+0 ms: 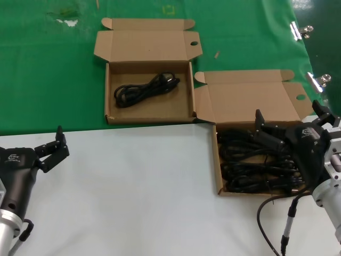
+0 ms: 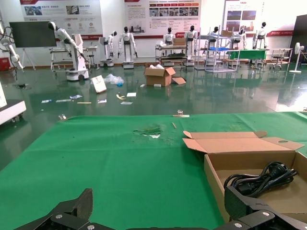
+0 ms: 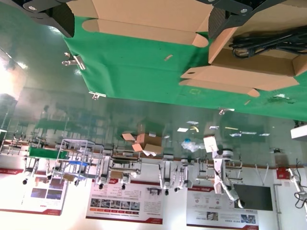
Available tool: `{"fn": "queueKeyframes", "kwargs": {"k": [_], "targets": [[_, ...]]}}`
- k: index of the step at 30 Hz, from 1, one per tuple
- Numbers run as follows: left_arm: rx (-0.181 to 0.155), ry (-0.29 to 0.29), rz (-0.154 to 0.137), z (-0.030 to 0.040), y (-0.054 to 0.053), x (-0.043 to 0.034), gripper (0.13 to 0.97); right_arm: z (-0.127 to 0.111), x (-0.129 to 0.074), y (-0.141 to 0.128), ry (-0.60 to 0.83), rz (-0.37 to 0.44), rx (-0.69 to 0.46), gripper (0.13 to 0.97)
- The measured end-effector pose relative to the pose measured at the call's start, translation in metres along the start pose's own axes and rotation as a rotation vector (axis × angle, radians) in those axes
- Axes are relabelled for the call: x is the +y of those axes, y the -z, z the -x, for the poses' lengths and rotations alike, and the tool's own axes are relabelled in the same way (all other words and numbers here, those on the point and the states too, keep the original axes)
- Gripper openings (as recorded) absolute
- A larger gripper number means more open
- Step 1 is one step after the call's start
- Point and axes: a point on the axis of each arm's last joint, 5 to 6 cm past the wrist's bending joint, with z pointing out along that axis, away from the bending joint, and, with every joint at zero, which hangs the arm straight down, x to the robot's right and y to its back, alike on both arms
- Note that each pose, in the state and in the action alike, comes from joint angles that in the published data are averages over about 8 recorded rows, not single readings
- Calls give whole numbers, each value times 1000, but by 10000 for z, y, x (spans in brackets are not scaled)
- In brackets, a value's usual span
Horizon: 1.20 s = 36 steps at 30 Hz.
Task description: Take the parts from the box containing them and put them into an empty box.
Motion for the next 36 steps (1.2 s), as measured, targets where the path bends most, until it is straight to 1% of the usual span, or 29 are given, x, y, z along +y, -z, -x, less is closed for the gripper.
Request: {"fn": "queueKeyframes", "kwargs": {"k": [36], "targets": [[0,0,0,0,0,0,966,0,0,0,0,0,0,966]]}}
